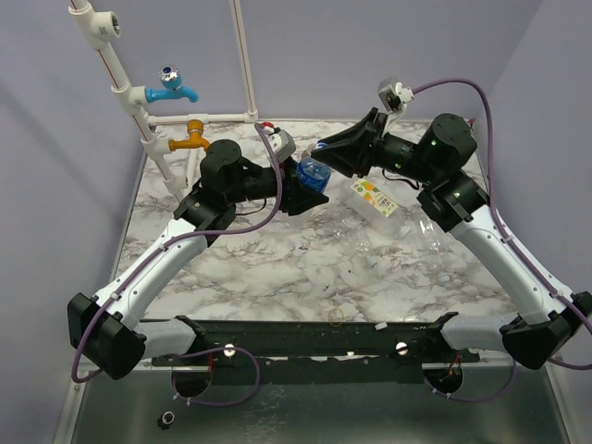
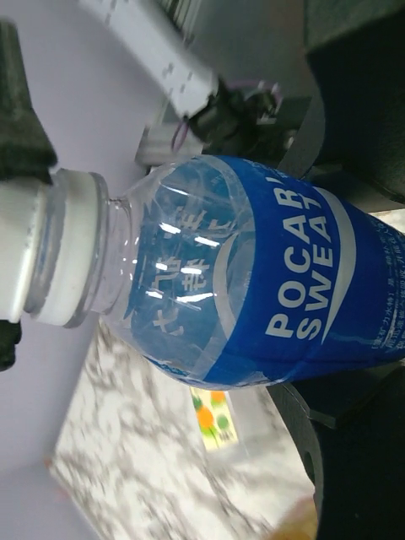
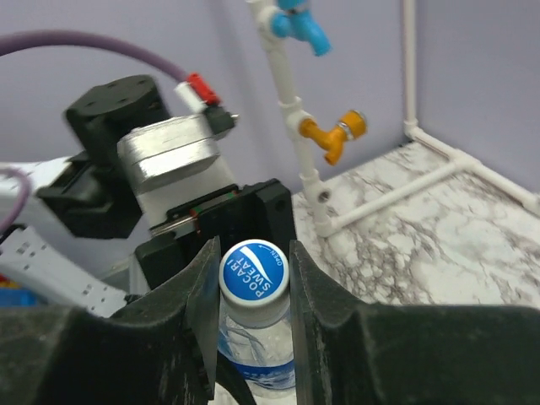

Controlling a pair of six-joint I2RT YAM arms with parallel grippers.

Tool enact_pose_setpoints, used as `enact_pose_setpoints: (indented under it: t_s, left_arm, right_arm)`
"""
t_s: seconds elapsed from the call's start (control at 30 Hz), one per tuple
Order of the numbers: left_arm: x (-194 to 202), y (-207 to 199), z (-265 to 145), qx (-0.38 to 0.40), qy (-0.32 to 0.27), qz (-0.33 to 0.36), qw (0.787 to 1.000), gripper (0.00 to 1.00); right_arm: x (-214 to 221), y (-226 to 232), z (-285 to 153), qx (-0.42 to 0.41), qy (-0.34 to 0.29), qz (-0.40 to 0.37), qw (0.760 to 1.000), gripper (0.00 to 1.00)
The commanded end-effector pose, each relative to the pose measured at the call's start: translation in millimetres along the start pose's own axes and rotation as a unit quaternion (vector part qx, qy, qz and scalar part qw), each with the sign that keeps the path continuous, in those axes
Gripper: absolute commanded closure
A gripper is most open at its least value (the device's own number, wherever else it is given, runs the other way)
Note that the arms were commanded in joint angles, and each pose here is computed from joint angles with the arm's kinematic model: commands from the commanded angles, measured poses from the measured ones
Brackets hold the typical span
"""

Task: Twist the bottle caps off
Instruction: Unscrew the bottle cap from the plastic bottle.

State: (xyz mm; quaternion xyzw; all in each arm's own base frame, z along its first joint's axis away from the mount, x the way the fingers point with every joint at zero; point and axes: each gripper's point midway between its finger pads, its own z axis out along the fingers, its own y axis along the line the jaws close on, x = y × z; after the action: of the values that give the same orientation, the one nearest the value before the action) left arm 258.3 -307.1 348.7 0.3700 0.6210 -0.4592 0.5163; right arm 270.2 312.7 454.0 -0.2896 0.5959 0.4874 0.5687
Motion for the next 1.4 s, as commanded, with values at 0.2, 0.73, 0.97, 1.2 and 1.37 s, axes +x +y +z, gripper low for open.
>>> enact_pose_setpoints:
  t_s: [0.2, 0.73, 0.97, 1.2, 1.37]
  left_arm:
    - [-9, -98, -30, 0.259, 0.033, -0.037, 0.965, 0.94]
    - [11, 13, -2, -0.030, 0.012, 0.055, 0.998, 0.95]
    - [15, 43, -3, -0.103, 0.015, 0.077, 0.992, 0.96]
    - [16, 49, -4, -0.120, 0.012, 0.077, 0.990, 0.96]
    - [14, 51, -3, -0.124, 0.009, 0.073, 0.990, 0.97]
  right_arm:
    - [7, 115, -50, -0.320, 0.036, -0.088, 0.943, 0.99]
    - [-43, 8, -8, 0.029, -0.067, -0.007, 0.997, 0.15]
    - [-9, -33, 14, 0.102, -0.007, 0.056, 0.993, 0.23]
    - [1, -39, 19, 0.105, 0.003, 0.064, 0.992, 0.32]
    - [9, -39, 21, 0.098, 0.009, 0.072, 0.993, 0.39]
